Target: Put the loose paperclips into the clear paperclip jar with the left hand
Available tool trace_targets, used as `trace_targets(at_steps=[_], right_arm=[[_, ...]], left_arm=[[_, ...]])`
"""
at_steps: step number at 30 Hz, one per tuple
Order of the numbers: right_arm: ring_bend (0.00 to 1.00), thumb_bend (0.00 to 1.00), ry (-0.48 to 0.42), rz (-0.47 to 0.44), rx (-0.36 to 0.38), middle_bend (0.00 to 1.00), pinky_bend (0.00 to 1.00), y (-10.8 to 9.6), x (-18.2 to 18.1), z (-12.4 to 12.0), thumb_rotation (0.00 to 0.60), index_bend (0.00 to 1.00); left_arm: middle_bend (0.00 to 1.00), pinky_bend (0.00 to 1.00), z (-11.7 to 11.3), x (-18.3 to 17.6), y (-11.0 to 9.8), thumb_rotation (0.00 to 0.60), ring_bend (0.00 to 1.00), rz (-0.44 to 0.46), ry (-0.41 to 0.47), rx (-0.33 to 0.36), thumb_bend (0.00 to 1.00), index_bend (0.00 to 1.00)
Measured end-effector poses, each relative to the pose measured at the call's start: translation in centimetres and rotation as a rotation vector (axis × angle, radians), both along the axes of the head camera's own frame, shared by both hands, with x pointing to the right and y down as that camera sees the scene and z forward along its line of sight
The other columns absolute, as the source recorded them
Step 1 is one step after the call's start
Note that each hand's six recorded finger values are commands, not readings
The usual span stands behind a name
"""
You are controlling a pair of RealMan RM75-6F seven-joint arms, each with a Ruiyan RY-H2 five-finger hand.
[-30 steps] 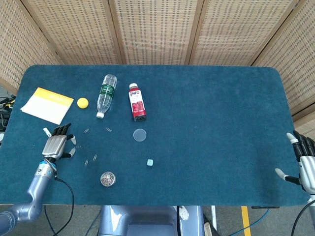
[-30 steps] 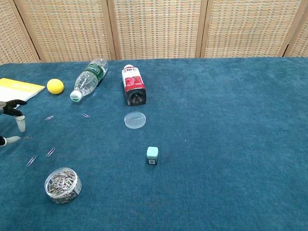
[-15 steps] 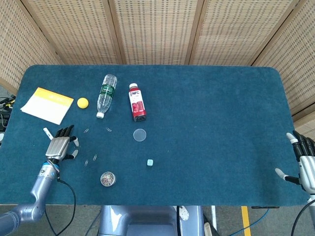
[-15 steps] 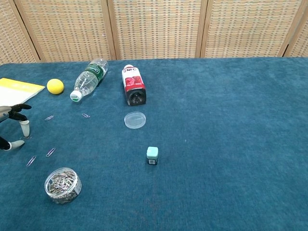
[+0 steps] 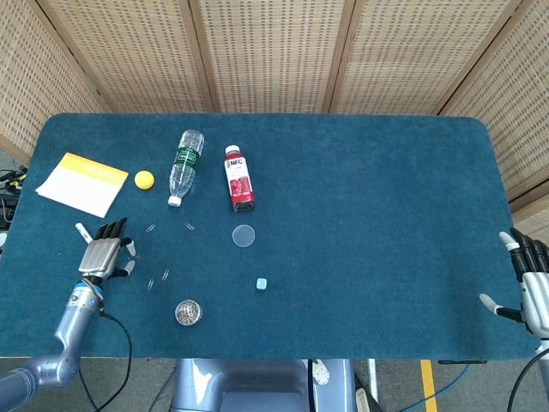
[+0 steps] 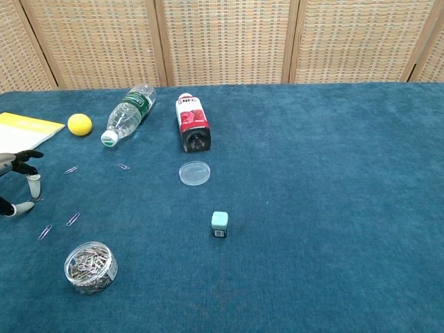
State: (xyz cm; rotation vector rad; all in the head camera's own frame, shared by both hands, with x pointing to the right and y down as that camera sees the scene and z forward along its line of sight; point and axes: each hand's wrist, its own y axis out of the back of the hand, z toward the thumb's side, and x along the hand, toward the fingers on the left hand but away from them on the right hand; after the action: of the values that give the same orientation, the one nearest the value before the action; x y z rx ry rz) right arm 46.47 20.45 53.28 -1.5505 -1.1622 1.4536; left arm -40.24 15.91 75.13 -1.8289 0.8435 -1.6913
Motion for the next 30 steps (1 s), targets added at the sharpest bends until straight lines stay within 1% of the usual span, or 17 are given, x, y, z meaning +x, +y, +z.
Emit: trace_targets(at_steps=[12,22,30], right_arm=[[0.00,0.00,0.000,0.004,-0.004,0.00,0.00,-0.05,0.08,0.11,0.600,0.01],[0.00,0.00,-0.001,0.003,-0.003,0.00,0.00,-0.05,0.08,0.09,0.600,0.01],[0.00,0.00,-0.003,0.004,0.000,0.00,0.00,-0.04,0.10,0.00,0.600,0.01]], left_arm=[[0.00,0.00,0.38,0.28,0.06,0.600,0.00,0.002,-0.002,-0.009,0.37,0.55],[0.00,0.00,0.46,0.47,0.11,0.600,0.00,0.006,-0.006,-0.006,0.44,0.67],[0.00,0.00,0.05,0.60,0.01,0.600,0.00,0.008,0.003,0.007,0.46,0.68]])
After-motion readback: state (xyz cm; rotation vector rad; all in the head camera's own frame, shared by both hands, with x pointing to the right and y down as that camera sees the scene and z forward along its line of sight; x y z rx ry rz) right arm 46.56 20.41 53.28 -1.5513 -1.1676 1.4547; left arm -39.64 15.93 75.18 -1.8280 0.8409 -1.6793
